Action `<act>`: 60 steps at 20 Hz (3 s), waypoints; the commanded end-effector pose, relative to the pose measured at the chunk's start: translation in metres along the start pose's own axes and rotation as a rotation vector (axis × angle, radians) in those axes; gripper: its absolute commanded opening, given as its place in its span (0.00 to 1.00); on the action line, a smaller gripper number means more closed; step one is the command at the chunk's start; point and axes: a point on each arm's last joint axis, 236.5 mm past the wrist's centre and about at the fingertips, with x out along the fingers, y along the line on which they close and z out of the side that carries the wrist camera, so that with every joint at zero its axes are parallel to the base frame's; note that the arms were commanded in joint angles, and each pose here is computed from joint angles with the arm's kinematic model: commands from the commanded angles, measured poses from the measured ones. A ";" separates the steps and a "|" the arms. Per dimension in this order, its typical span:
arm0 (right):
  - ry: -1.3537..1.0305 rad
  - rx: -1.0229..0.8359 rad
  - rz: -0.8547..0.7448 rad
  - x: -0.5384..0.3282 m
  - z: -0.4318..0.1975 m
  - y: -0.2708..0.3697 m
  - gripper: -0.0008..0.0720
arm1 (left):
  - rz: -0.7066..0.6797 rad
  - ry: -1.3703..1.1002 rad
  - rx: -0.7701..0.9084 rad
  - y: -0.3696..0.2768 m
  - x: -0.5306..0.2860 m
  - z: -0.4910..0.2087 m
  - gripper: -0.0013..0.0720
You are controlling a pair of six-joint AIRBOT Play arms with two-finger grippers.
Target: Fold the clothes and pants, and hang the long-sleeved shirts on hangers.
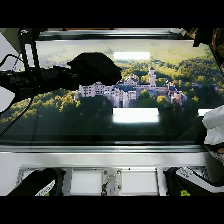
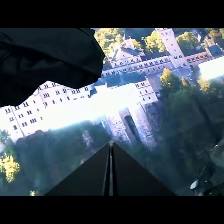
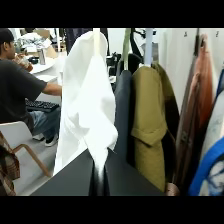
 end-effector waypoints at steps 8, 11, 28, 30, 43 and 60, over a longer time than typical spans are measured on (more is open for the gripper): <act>0.047 0.042 0.002 0.031 -0.031 0.003 0.02 | -0.001 0.004 0.001 0.000 0.000 -0.001 0.04; 0.081 0.044 -0.010 0.035 -0.042 0.000 0.02 | 0.000 0.012 0.001 0.000 0.000 -0.003 0.04; 0.224 0.051 -0.237 -0.028 -0.043 -0.068 0.02 | 0.012 0.110 -0.005 0.005 0.024 -0.023 0.04; 0.215 0.069 -0.272 -0.042 -0.035 -0.080 0.02 | 0.012 0.110 -0.005 0.005 0.024 -0.023 0.04; 0.206 -0.009 -0.299 -0.070 -0.017 -0.092 0.05 | 0.013 0.111 -0.005 0.005 0.024 -0.023 0.04; -0.116 0.179 0.469 -0.116 0.077 0.086 0.59 | 0.014 0.111 -0.004 0.006 0.024 -0.023 0.04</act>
